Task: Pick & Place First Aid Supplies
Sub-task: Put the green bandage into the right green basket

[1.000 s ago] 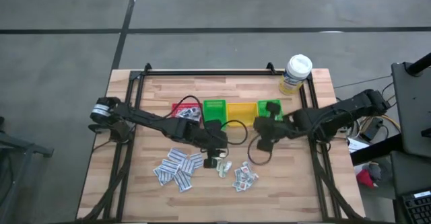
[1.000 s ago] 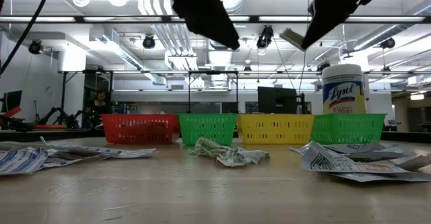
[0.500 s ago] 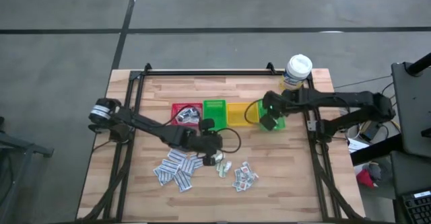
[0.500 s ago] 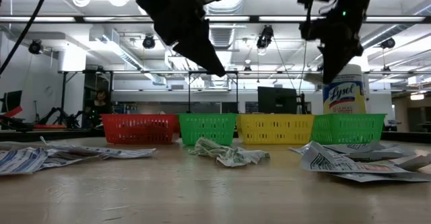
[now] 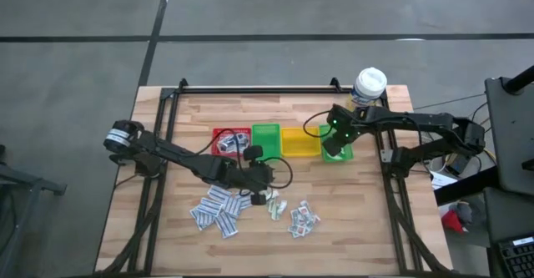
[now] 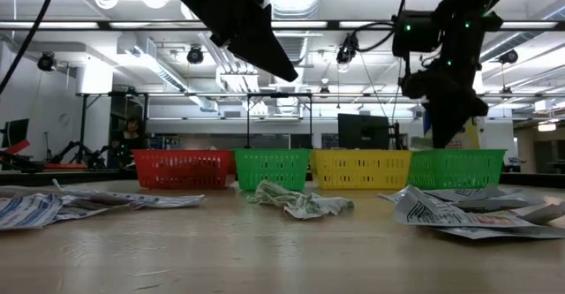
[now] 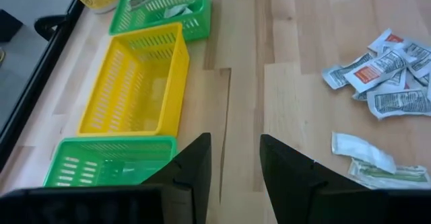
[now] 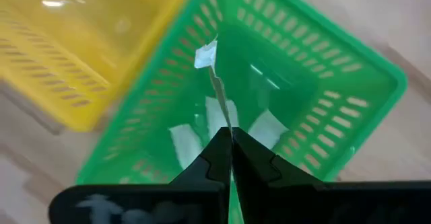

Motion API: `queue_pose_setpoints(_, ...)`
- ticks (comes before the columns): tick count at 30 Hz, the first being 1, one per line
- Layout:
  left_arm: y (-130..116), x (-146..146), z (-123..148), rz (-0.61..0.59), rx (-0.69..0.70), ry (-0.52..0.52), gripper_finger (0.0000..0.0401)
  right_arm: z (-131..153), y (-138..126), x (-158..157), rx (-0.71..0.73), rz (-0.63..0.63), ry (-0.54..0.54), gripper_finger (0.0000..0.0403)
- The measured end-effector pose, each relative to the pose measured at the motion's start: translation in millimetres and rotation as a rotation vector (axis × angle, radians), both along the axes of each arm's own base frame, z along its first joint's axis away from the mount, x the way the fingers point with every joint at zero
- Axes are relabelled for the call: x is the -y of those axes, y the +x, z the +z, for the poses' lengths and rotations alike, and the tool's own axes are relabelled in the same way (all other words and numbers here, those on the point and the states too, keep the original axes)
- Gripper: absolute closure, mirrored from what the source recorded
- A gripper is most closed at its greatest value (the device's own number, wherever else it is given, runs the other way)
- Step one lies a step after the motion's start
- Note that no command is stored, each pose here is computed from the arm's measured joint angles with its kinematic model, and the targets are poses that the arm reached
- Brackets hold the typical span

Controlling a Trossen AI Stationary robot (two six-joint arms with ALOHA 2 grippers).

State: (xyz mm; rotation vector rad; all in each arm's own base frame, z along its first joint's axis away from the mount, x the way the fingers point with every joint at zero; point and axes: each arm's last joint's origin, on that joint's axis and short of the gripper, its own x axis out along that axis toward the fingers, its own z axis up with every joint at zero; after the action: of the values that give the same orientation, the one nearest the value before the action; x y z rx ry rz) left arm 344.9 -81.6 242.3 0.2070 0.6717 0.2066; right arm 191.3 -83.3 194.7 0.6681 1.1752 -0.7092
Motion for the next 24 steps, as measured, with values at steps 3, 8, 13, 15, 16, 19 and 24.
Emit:
queue_pose_setpoints(3,-0.5,1.6,0.3,-0.005,0.001,0.000,0.0277,-6.1,-1.0,0.3,-0.024,-0.003,0.009,0.0394)
queue_pose_setpoints(8,-1.5,5.6,0.3,-0.016,0.001,0.000,0.0277,-13.2,-0.5,0.3,-0.046,0.015,0.015,0.0394)
queue_pose_setpoints(13,-2.5,9.6,0.2,-0.028,0.000,0.000,0.0277,-16.2,1.7,1.1,-0.057,0.055,0.010,0.0394)
queue_pose_setpoints(15,-2.8,10.6,0.2,-0.031,0.000,0.000,0.0277,-17.6,3.1,1.2,-0.057,0.065,0.022,0.0394)
queue_pose_setpoints(16,-2.9,10.7,0.2,-0.031,0.000,0.000,0.0277,-18.5,3.4,1.2,-0.061,0.071,0.028,0.0394)
queue_pose_setpoints(19,-3.0,11.1,0.2,-0.032,0.000,0.000,0.0277,-21.4,4.4,1.6,-0.074,0.073,0.035,0.0384)
queue_pose_setpoints(24,-3.3,11.7,0.1,-0.034,-0.002,0.001,0.0277,-22.5,5.5,2.0,-0.074,0.079,0.033,0.0340)
